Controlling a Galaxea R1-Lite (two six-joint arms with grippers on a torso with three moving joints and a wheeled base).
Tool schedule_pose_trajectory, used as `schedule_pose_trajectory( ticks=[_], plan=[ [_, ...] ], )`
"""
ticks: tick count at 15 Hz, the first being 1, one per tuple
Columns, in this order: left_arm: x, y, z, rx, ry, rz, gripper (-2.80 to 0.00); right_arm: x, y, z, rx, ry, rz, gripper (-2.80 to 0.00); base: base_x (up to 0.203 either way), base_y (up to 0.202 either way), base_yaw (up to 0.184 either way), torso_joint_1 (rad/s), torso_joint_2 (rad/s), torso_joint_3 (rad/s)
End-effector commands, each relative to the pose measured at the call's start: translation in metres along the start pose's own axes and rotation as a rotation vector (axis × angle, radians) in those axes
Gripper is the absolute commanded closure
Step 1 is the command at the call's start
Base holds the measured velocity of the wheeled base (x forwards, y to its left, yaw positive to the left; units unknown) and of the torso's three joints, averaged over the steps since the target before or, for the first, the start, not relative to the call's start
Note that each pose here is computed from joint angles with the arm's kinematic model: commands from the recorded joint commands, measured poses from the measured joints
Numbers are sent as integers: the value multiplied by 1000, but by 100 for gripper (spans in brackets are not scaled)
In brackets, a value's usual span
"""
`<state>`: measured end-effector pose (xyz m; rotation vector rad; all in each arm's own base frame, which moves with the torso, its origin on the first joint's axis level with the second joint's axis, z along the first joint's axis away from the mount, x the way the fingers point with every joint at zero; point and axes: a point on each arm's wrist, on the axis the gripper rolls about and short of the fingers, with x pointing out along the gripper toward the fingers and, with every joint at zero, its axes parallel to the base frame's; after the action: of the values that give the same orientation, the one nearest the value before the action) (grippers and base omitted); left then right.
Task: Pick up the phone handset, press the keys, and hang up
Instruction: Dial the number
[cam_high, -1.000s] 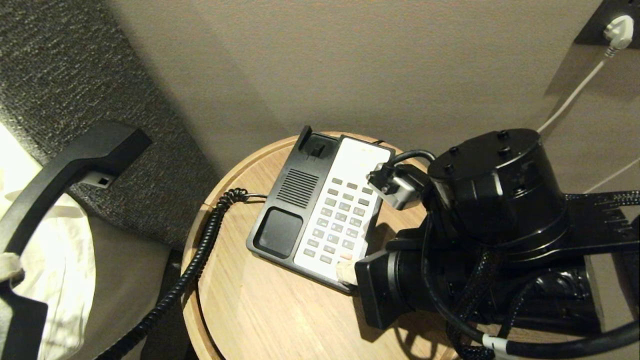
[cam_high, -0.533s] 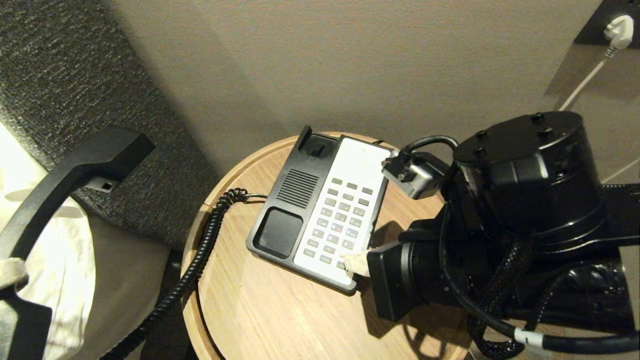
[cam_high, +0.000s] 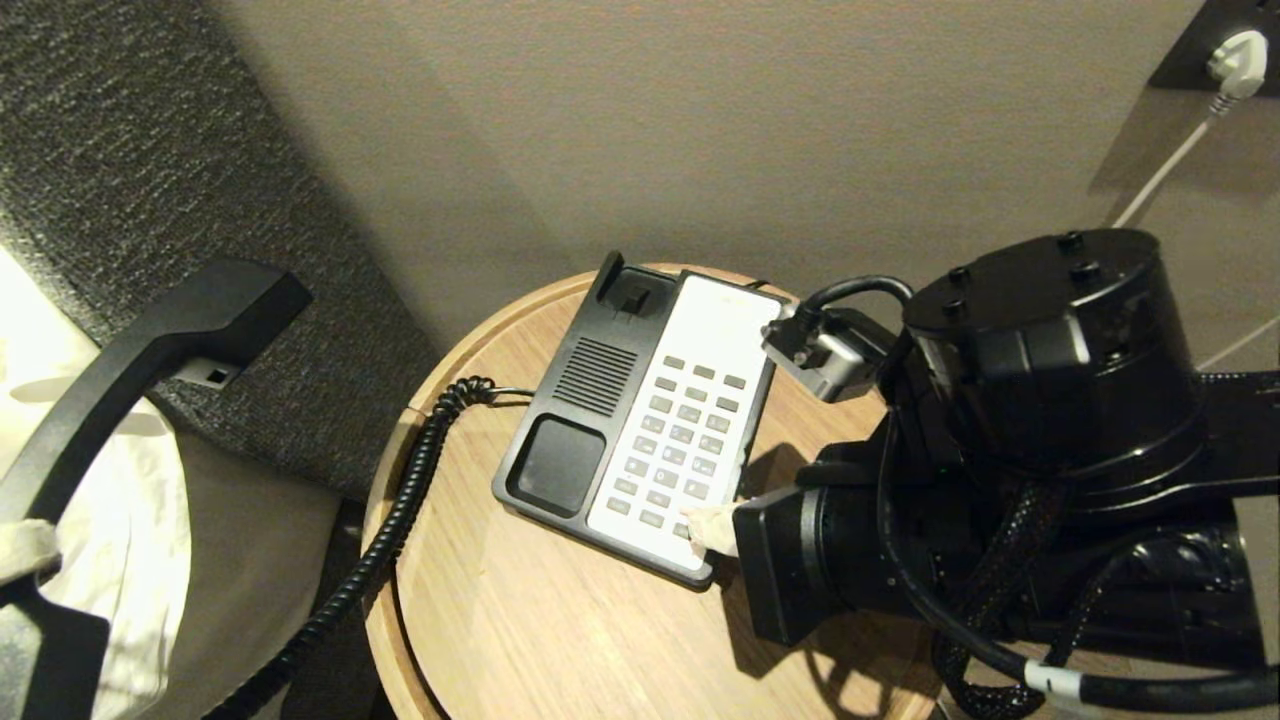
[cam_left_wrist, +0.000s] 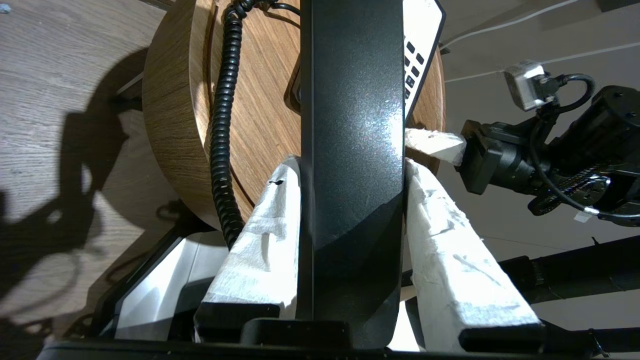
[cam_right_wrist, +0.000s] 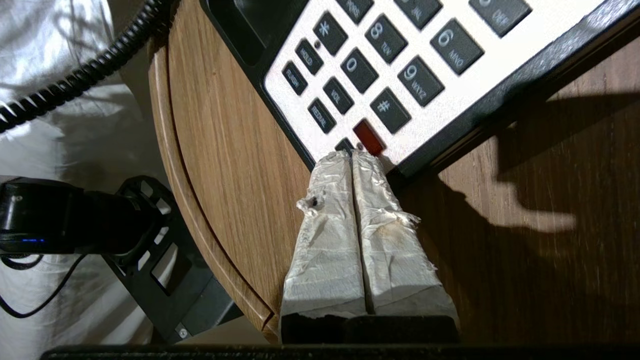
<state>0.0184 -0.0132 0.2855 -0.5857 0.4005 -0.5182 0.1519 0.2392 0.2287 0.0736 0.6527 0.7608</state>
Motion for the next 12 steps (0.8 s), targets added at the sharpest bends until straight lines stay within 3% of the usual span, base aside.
schedule_pose_trajectory(
  ticks=[1,12],
  plan=[
    [0,0,0,-3,1,4,0,5,-1,-3,1,15,-8,0,0,0,0,0,0,0],
    [-2,0,0,-5,-5,-2,0,13,-2,-6,-1,35,-20,0,0,0,0,0,0,0]
  ],
)
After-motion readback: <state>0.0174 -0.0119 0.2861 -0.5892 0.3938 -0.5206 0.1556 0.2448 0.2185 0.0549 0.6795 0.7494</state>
